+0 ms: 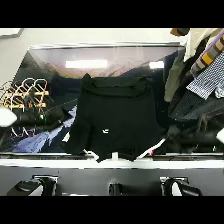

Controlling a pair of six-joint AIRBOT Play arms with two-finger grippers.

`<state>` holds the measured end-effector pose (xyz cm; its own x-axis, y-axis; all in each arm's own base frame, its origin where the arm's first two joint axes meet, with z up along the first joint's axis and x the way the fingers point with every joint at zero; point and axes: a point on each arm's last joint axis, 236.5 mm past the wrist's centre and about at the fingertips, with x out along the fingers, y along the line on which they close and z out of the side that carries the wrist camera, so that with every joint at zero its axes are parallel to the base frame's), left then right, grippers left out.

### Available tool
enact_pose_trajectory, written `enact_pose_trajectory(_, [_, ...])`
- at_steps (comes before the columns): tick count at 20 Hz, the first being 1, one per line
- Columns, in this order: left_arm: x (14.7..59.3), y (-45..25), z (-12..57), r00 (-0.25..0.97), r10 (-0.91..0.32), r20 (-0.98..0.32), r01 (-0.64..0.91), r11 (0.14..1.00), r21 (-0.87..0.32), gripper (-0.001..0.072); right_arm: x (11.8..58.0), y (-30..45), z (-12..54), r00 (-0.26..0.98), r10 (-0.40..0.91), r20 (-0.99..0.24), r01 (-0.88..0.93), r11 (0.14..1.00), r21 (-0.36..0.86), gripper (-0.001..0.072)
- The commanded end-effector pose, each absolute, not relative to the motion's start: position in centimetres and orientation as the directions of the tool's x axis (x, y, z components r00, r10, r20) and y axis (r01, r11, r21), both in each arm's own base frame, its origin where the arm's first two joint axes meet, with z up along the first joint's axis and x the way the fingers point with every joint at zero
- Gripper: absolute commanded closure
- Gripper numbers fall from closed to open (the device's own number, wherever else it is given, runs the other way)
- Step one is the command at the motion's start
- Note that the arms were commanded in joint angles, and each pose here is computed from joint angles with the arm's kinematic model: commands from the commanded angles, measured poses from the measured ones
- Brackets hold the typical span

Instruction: Fold the clothes and pants, and hang the long-sleeved shirts on hangers.

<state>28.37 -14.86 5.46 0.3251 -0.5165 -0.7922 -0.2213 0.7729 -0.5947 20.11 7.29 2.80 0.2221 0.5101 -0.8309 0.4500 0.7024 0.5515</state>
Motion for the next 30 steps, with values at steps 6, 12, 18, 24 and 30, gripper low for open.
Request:
enact_pose_trajectory(6, [17.2, -20.7, 0.1, 0.086, -0.599, -0.796, -0.226, 0.766, -0.601, -0.0003, 14.5, 11.5, -3.6, 0.263, 0.602, -0.754, 0.633, 0.482, 0.606, 0.0154])
enact_pose_trajectory(12, [15.6, -22.0, -1.2, 0.014, -0.587, -0.81, -0.248, 0.782, -0.571, -0.0003, 16.2, 11.3, -5.4, 0.351, 0.587, -0.729, 0.647, 0.411, 0.642, 0.0182])
enact_pose_trajectory(18, [15.9, -22.0, -2.2, 0.001, -0.574, -0.819, -0.282, 0.786, -0.551, -0.0004, 17.5, 10.7, -6.0, 0.404, 0.562, -0.722, 0.633, 0.398, 0.664, 0.0186])
enact_pose_trajectory(24, [16.0, -21.6, -3.0, -0.012, -0.55, -0.835, -0.294, 0.8, -0.523, -0.0004, 18.2, 12.0, -6.4, 0.366, 0.636, -0.679, 0.598, 0.398, 0.696, 0.0223])
enact_pose_trajectory(30, [15.6, -21.2, -3.7, -0.021, -0.535, -0.845, -0.297, 0.81, -0.506, -0.0003, 17.4, 14.0, -6.7, 0.307, 0.668, -0.678, 0.574, 0.439, 0.691, 0.0223])
